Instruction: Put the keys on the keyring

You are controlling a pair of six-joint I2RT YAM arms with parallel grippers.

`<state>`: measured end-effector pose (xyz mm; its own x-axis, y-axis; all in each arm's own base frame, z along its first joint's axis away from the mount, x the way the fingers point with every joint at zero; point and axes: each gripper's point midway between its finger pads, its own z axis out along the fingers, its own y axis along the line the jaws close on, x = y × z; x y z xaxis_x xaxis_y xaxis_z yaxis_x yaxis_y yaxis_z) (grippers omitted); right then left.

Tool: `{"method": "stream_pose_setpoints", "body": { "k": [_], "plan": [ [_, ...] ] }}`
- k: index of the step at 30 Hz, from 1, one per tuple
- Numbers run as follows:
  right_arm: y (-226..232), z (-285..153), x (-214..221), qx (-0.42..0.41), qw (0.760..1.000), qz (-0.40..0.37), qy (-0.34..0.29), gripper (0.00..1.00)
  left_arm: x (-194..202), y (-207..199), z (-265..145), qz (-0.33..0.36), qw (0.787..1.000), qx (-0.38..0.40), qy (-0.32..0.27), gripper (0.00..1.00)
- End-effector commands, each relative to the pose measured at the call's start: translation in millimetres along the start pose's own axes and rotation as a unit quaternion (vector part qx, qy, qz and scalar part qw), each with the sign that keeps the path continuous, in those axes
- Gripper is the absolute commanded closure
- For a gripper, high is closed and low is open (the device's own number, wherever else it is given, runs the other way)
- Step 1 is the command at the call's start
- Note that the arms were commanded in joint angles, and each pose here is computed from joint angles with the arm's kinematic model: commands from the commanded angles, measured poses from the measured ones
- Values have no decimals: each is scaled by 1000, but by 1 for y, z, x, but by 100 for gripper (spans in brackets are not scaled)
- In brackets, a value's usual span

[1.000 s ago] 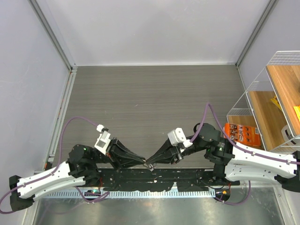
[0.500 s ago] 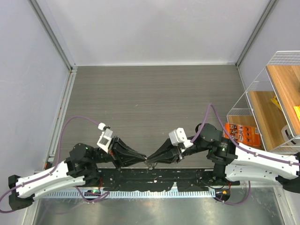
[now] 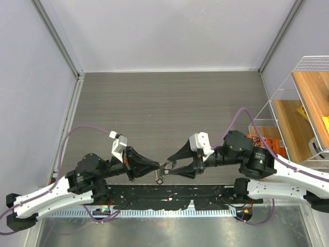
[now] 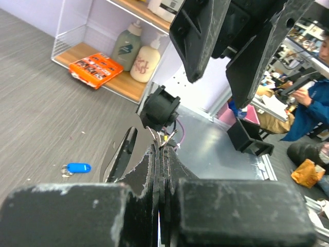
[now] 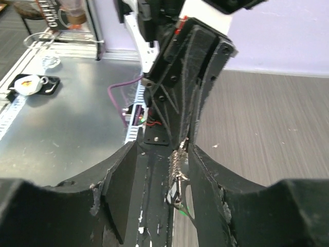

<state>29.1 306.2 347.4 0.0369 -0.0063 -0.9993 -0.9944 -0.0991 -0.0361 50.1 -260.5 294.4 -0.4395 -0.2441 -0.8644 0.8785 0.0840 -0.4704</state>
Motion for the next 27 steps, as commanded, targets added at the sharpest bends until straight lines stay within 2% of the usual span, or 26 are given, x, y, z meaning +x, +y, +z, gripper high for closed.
{"method": "stream_pose_setpoints", "body": {
  "k": [1,5,13,27],
  "plan": [
    [-28,-4,7,79,994,19,74,50,-28,1,-3,22,999,-39,-15,100],
    [-38,2,10,101,987,45,117,51,-22,13,-9,32,996,-81,16,100],
    [-44,12,6,108,980,68,150,54,-14,23,-13,46,991,-110,59,100],
    [-47,30,30,95,973,80,195,59,-14,22,-13,45,990,-114,69,100]
  ]
}}
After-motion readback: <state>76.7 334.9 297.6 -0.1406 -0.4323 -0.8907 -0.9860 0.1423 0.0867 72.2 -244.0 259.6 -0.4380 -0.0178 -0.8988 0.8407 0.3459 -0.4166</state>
